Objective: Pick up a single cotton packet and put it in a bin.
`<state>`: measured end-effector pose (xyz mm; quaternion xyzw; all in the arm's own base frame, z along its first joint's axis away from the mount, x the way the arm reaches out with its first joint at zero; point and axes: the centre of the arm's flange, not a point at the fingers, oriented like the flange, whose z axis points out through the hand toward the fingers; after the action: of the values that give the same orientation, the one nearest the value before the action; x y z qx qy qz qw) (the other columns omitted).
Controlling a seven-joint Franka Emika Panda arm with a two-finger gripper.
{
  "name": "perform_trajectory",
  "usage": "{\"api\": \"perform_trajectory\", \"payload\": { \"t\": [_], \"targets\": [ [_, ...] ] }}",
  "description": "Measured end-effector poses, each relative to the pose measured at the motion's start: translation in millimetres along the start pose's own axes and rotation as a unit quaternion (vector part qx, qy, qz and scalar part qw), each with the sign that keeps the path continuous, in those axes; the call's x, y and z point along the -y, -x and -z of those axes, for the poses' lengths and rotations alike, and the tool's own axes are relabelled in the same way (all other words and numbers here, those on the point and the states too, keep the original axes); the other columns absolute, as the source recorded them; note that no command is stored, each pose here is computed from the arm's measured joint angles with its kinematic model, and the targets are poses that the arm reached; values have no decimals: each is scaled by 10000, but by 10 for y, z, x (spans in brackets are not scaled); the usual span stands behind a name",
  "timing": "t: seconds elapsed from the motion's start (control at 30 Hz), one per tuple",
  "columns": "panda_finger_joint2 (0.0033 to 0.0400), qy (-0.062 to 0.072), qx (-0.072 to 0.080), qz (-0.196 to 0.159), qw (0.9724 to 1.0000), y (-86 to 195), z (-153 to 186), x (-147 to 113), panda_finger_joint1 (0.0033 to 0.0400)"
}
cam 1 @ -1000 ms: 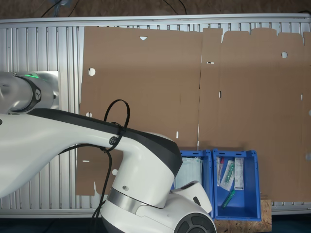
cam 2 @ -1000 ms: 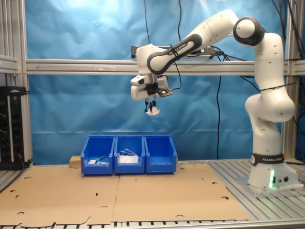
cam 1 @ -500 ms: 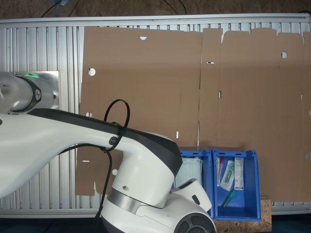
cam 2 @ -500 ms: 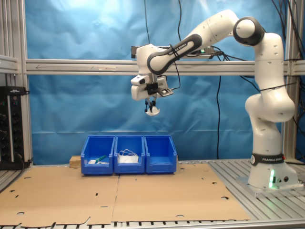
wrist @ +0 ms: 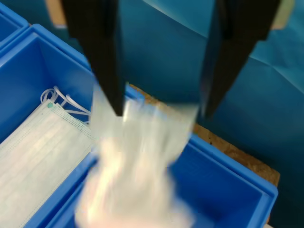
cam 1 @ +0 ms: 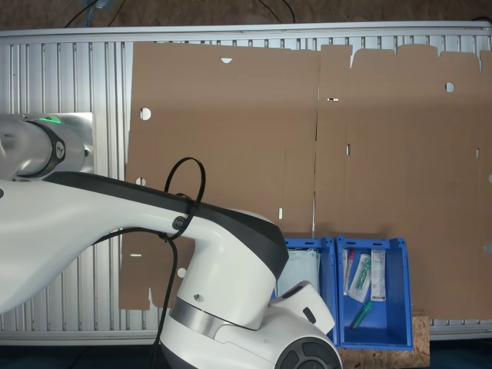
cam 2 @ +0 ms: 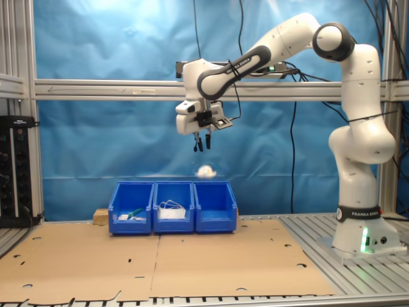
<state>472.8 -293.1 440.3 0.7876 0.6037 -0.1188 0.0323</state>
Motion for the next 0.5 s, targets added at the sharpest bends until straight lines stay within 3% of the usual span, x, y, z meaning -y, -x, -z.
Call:
{"api": "perform_trajectory", "payload": {
  "t": [0.13, 0.17, 0.47, 0.5],
  "targets": [
    [134, 9, 2, 40, 10000, 0, 2, -2, 134],
    [213, 11, 2, 46, 10000, 0, 2, -2, 213],
    [213, 19, 3, 67, 10000, 1, 3, -4, 213],
    [375, 20, 3, 69, 10000, 1, 3, -4, 375]
  ]
}}
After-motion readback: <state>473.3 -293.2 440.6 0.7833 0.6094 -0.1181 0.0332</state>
